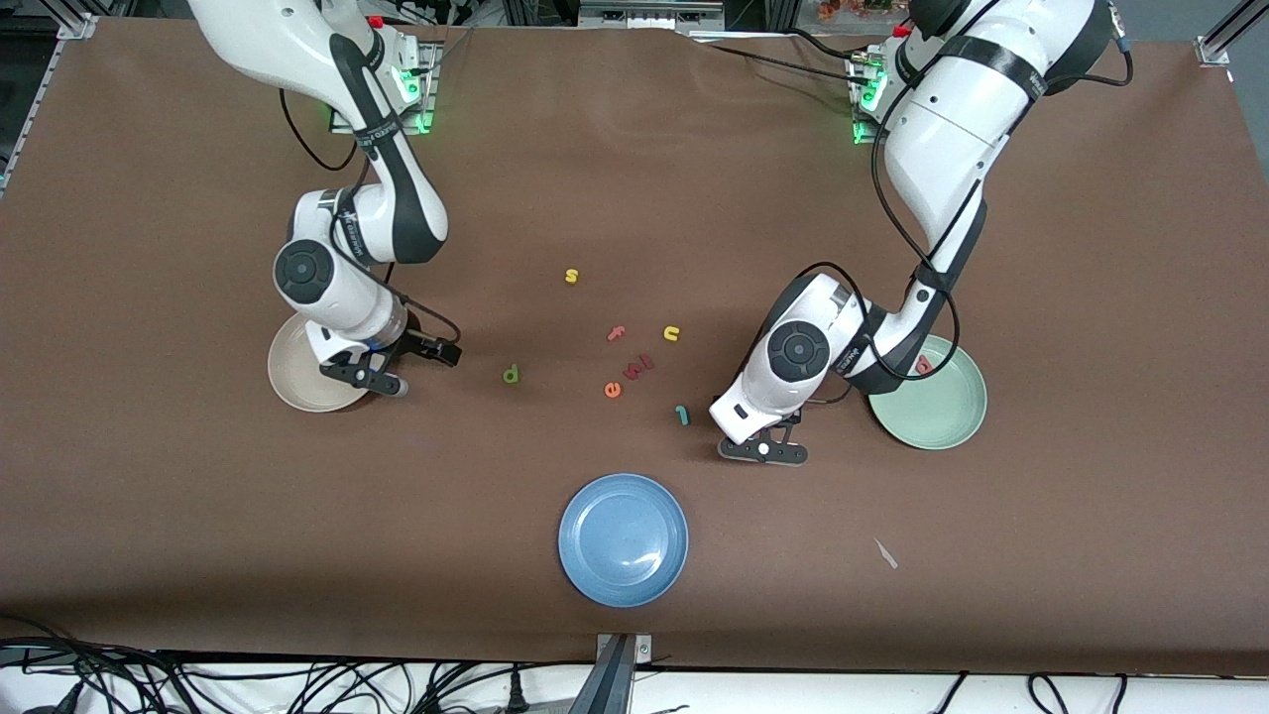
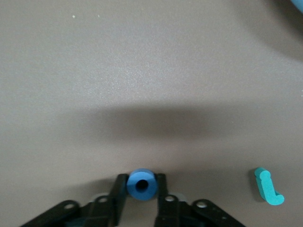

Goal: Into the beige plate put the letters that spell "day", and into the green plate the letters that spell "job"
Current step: 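Grasp the blue o with the left gripper while the right gripper grasps yellow a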

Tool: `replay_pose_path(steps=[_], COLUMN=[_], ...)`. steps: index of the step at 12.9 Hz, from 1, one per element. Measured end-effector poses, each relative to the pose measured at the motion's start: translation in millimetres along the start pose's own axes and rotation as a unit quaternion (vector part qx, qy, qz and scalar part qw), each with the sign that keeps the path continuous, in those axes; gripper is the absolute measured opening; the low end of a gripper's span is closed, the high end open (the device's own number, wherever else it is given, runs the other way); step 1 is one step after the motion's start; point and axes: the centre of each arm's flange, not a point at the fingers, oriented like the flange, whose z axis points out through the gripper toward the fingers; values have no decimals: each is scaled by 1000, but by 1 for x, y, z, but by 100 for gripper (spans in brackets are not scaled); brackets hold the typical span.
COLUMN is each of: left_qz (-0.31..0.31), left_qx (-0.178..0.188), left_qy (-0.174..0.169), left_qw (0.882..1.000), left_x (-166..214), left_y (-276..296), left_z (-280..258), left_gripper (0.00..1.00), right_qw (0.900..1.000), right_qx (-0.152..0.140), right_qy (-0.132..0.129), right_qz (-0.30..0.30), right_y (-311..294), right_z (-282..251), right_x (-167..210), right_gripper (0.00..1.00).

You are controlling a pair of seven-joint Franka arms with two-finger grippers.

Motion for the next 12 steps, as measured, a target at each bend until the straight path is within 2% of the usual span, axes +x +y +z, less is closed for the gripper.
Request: replay_pose_path(steps=[5,8,11,12], left_qz=[-4,-17,6,21], left_qx=[4,25,54,61], left_qy=[-5,-31,-76,-90], left_qw=[1000,999,996,994], left_x=[1,10,9,8], left_y=[-6,-38,-68,-79], left_z=[-1,-23,-61,-72], left_gripper=[25,25,25,25], right_qw=[1000,1000,999,999], right_qx=[-2,1,2,2], right_qy=[1,-11,-19,-21], right_qz=[-1,19,26,24], right_y=[0,4,3,1], right_z=[13,27,37,39], right_x=[-7,-9,-13,-15], right_gripper=[100,98,97,94])
